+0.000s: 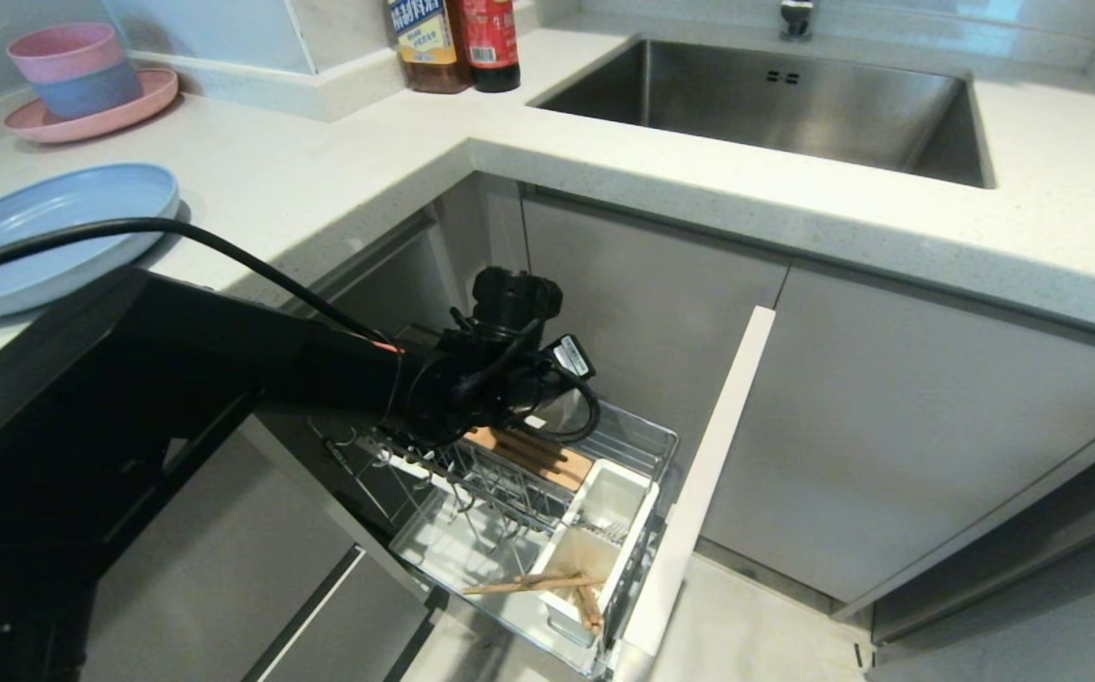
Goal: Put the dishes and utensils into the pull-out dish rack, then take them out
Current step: Take the bowl out of the cupboard
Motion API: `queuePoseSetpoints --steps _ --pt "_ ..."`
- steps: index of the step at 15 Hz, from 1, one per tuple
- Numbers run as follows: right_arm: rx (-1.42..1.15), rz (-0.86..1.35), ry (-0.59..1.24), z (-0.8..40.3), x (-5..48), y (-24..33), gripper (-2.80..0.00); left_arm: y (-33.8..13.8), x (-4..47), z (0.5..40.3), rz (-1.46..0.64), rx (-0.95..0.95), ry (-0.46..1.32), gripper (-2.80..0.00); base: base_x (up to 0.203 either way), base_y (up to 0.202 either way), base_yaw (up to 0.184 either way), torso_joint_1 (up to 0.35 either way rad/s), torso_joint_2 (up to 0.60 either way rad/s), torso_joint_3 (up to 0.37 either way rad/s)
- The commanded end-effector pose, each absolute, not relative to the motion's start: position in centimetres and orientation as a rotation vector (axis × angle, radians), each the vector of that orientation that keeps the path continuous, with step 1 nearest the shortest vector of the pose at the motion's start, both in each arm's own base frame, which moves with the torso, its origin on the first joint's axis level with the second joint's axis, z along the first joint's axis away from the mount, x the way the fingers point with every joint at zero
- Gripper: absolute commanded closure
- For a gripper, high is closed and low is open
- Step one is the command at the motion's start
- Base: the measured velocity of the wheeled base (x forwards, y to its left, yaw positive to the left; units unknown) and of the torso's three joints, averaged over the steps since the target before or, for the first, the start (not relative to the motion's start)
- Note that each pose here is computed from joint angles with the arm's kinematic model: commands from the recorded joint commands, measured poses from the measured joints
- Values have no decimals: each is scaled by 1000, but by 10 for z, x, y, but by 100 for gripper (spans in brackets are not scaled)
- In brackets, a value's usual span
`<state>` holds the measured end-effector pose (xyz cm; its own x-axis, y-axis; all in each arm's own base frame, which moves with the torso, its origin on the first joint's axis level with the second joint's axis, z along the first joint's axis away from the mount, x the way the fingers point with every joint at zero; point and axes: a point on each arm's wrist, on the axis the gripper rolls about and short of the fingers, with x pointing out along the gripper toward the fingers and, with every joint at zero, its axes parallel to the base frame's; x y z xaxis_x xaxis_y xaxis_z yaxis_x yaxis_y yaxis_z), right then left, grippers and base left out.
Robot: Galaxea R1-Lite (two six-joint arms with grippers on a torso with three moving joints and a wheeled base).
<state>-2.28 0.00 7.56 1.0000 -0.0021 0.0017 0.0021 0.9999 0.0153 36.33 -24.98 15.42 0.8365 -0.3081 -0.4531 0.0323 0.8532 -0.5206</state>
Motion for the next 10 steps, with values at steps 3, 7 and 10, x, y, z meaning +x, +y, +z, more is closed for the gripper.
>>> queuePoseSetpoints --steps 3,7,10 --pt "15 -2 0 75 -23 0 0 -245 355 177 -205 -550 516 0 0 0 0 0 0 0" --pt "15 -2 0 75 -23 0 0 -238 330 212 -252 -582 463 0 0 0 0 0 0 0" --pt "15 -2 -1 75 -23 0 0 -235 311 234 -288 -598 434 0 0 0 0 0 0 0"
